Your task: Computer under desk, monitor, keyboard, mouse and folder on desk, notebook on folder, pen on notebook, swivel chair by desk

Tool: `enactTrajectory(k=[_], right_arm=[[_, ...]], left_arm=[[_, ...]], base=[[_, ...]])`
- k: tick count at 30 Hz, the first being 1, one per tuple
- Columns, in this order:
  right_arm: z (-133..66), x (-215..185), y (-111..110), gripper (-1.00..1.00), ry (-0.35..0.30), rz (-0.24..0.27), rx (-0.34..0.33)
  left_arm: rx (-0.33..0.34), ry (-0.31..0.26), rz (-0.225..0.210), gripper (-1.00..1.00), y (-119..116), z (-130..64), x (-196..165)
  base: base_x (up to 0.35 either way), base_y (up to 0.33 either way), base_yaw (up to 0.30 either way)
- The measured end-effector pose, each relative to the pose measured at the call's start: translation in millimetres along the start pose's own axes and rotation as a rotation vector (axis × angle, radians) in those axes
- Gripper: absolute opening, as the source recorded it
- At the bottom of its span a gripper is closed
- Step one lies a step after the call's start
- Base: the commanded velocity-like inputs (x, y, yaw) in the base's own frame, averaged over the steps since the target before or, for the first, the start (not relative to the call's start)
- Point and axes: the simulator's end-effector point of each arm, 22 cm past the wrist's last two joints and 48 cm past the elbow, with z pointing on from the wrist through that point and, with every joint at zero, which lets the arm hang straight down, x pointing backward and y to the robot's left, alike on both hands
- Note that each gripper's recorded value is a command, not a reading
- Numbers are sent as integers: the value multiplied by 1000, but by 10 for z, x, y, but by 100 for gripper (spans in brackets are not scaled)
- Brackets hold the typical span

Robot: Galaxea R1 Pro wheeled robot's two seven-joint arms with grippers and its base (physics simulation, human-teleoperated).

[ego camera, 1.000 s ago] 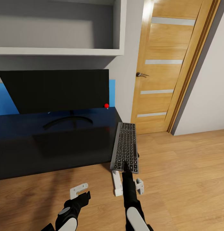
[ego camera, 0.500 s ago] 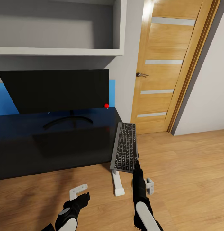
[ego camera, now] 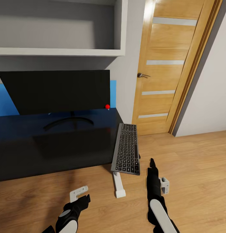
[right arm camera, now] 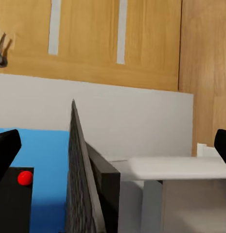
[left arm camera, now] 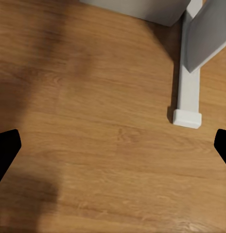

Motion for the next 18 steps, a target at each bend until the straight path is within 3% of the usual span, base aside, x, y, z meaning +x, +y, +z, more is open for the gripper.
enactTrajectory(k=[3, 6, 8, 9, 10, 12, 13, 14, 15, 16, 18], right_arm=[[45, -168, 92, 100, -19, -17, -28], [168, -548, 31, 100, -57, -89, -38], [221, -666, -278, 100, -63, -152, 13], [236, -730, -573, 100, -65, -203, 65], [235, -762, -732, 100, -65, -236, 91], [214, -946, -1231, 100, -65, -379, 169], [209, -1024, -1349, 100, -65, -427, 185], [203, -1313, -1643, 100, -74, -549, 230], [191, -1532, -1823, 100, -81, -623, 262], [176, -1701, -1951, 100, -86, -675, 287], [123, -1884, -2143, 100, -89, -728, 329]], left_arm=[[-8, 3, 3, 100, 28, 18, 21], [-16, 2, 4, 100, 60, 30, 17], [-17, 0, 6, 100, 66, 32, 14], [-17, 1, 6, 100, 64, 32, 16], [-16, 1, 6, 100, 60, 31, 18], [-14, 2, 6, 100, 48, 28, 23], [-13, 1, 6, 100, 44, 26, 22], [-10, 1, 6, 100, 35, 22, 20], [-7, 1, 6, 100, 25, 16, 16], [-5, 1, 6, 100, 18, 13, 16], [-3, 2, 7, 100, 10, 10, 21]], base=[[0, 0, 0], [0, 0, 0], [0, 0, 0], [0, 0, 0], [0, 0, 0], [0, 0, 0], [0, 0, 0], [0, 0, 0], [0, 0, 0], [0, 0, 0], [0, 0, 0]])
